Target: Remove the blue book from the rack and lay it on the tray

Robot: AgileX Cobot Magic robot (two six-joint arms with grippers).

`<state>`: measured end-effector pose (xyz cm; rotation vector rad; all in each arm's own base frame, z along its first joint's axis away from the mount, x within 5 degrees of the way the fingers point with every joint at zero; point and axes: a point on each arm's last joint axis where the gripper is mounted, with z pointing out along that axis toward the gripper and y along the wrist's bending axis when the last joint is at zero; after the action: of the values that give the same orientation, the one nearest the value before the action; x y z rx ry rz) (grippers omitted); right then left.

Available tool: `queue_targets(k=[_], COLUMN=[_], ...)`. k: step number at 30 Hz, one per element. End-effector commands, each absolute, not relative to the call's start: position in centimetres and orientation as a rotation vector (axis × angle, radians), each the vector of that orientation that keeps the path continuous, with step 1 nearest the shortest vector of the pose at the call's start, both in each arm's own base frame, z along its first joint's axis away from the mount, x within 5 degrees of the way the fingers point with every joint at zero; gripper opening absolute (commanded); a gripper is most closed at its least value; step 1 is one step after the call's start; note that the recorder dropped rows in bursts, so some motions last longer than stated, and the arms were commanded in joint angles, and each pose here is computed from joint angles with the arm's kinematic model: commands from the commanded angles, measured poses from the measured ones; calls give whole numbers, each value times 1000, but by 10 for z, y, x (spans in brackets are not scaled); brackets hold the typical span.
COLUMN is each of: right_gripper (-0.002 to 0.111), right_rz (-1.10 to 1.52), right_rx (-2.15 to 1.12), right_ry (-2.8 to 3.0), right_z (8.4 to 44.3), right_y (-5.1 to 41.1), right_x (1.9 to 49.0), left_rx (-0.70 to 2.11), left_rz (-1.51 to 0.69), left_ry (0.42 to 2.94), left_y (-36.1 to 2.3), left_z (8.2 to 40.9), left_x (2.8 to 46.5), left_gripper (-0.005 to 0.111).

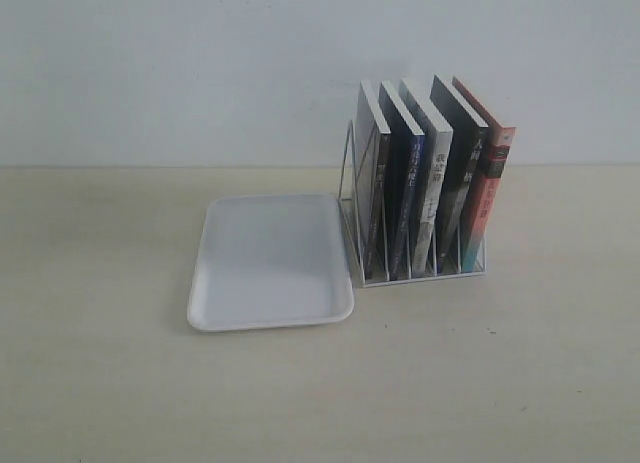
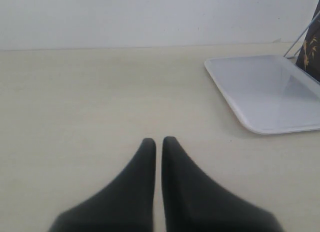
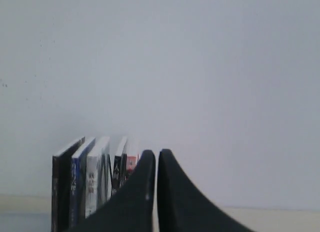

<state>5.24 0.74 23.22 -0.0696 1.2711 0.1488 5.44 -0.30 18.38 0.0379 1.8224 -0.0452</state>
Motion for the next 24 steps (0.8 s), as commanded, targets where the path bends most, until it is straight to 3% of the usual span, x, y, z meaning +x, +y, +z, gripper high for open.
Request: queue_targets(k=[1,6,10,14,24], right_gripper=[1,1,1,1,1], right_rz=[180,133,8,-5,80], right_rx=[-49,-74,-189,-237,-154], right_ry=[1089,1106,1453,1732,1627], right_z=[247,294,326,338,355], right_y=[7,5,6,8,14], right_x=[46,33,43,64,92], left_rx=[43,43,43,43,43], left_rz=[-36,-36,-36,-36,-36], left_ry=[1807,1807,1807,1807,1807], left_y=[-3,-3,-3,-3,-3], left_z=[184,184,184,184,184], left_x=[55,55,55,55,55], left_gripper=[4,4,4,4,4])
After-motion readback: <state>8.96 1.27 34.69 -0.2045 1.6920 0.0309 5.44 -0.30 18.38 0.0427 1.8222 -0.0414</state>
